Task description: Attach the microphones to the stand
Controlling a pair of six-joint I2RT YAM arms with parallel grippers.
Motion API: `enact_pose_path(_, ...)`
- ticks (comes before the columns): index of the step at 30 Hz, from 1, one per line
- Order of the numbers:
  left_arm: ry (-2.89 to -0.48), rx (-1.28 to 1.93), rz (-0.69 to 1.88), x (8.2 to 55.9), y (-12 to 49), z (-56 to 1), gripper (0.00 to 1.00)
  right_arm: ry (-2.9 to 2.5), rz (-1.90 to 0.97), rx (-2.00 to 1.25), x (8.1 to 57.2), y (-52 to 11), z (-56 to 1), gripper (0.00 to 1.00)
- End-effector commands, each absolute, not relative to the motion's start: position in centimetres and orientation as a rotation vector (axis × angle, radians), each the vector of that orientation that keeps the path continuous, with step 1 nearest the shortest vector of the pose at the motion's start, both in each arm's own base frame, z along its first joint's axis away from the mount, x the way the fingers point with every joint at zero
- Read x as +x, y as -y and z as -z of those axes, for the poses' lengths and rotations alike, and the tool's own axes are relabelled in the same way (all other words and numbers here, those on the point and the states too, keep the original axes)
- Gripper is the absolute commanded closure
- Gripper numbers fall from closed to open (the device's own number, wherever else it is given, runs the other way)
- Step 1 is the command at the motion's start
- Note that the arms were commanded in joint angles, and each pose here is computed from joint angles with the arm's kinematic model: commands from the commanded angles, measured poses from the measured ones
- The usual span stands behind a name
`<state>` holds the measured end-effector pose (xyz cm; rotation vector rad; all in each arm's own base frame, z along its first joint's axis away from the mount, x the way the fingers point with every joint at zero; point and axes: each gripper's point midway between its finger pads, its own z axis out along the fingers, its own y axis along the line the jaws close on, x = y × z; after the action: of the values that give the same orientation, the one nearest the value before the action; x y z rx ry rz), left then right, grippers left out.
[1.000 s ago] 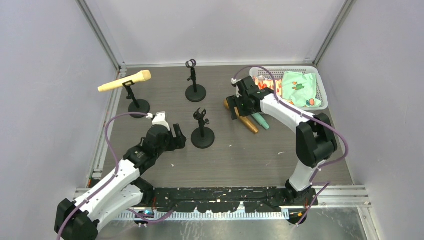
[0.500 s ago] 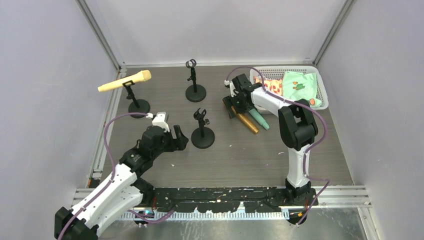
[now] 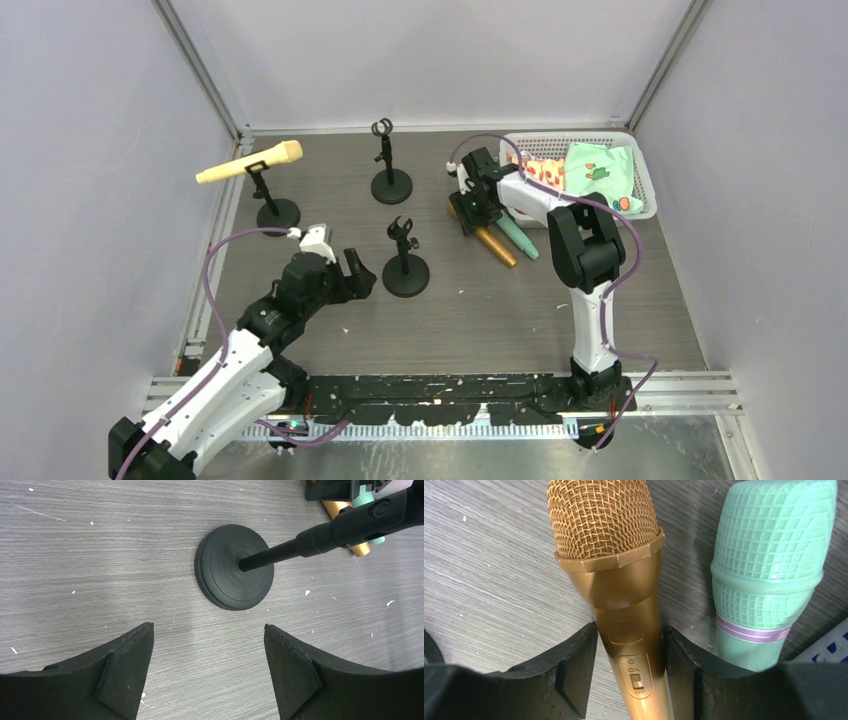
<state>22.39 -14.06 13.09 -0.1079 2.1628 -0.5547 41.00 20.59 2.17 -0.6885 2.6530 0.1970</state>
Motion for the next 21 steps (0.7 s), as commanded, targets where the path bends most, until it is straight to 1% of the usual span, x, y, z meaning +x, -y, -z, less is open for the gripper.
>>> enact_pose_path(1,-2.098,-0.180,0.563,23.0,13.6,-16.0,0.18,-2.635,-0.159,-0.722,40.2,-22.1,-1.4,0.47)
enact_pose_path(3,-2.094,-0.186,0.557,22.9,13.4,-16.7,0.16,-2.626,-0.148,-0.732,39.8,-22.5,-1.3,0.53)
enact_pose_path(6,-2.072,-0.189,0.559,22.5,13.0,-18.1,0.14,-2.578,-0.124,-0.667,39.7,-22.7,-2.4,0.67)
enact_pose_path(9,-2.038,-0.196,0.545,22.2,12.3,-20.0,0.11,-2.484,-0.182,-0.560,40.0,-23.2,-5.6,0.80)
enact_pose_path(11,-2.021,-0.201,0.532,22.0,11.8,-21.3,0.09,-2.409,-0.220,-0.508,39.8,-23.2,-8.9,0.87)
enact_pose_path(17,-1.902,-0.073,0.577,21.3,12.0,-27.1,0.01,-2.205,-0.300,-0.394,37.7,-21.9,-18.4,0.98)
enact_pose_path(21,-1.796,0.151,0.673,20.3,14.2,-31.0,0.00,-2.025,-0.462,-0.239,35.6,-21.5,-24.8,0.99)
